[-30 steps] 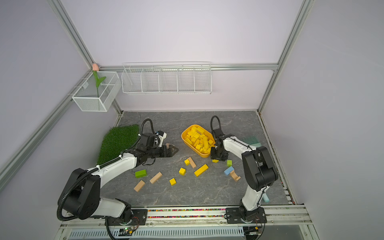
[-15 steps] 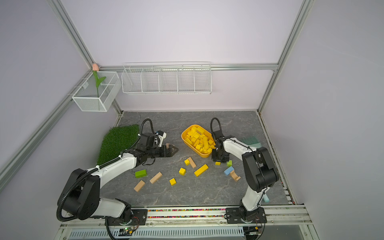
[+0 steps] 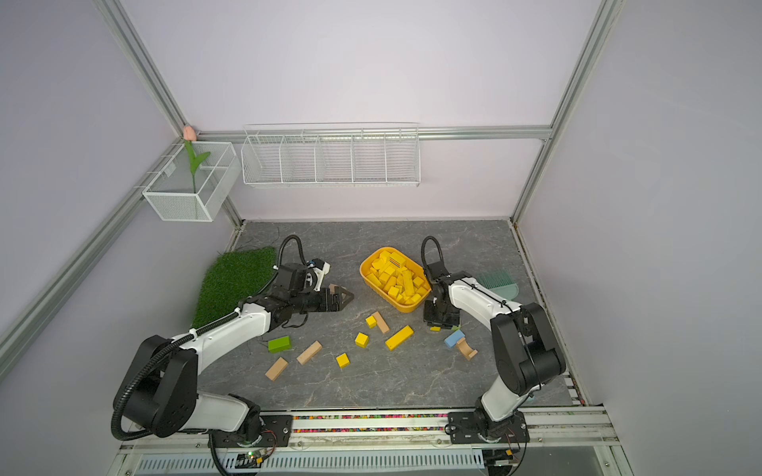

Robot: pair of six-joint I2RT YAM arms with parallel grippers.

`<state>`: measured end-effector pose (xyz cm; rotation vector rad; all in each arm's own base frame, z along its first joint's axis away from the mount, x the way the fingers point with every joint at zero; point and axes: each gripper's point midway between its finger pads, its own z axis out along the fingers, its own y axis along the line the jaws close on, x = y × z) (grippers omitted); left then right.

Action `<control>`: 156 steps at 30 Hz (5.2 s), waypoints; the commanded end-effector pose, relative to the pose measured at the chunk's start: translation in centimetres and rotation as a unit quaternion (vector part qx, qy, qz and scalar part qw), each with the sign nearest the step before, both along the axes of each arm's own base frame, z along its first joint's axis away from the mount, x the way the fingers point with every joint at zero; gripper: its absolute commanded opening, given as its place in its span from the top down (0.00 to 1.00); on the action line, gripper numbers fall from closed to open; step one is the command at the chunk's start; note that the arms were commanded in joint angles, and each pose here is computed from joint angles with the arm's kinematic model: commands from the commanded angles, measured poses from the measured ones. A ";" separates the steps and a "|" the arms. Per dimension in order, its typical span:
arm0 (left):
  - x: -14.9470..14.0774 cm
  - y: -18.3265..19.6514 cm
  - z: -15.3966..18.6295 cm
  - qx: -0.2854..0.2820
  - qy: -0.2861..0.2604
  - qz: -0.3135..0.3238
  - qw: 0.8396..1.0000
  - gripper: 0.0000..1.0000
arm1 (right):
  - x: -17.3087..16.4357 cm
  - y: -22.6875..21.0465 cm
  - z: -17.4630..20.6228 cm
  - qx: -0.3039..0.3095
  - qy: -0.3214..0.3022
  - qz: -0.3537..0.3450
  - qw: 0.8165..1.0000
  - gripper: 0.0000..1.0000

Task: Pick out the yellow building blocks
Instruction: Pick up the building block from the center of the board, then place the building block in the storage box, then pick up the building block from the center of the board.

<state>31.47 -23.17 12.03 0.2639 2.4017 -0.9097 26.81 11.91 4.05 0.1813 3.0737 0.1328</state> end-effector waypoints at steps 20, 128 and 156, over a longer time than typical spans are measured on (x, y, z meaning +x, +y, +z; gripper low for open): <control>0.6 0.2 0.5 -0.008 -0.005 0.010 1.000 0.00 | 5.9 3.1 9.6 0.050 -0.092 0.023 0.994 0.78; -4.6 -5.2 -7.2 0.204 0.152 -0.061 0.965 0.19 | -8.0 6.7 3.3 0.182 -0.203 0.064 0.960 0.52; -3.6 -7.6 -8.7 0.281 0.138 -0.081 0.946 0.51 | -7.9 6.9 2.8 0.174 -0.191 0.067 0.964 0.52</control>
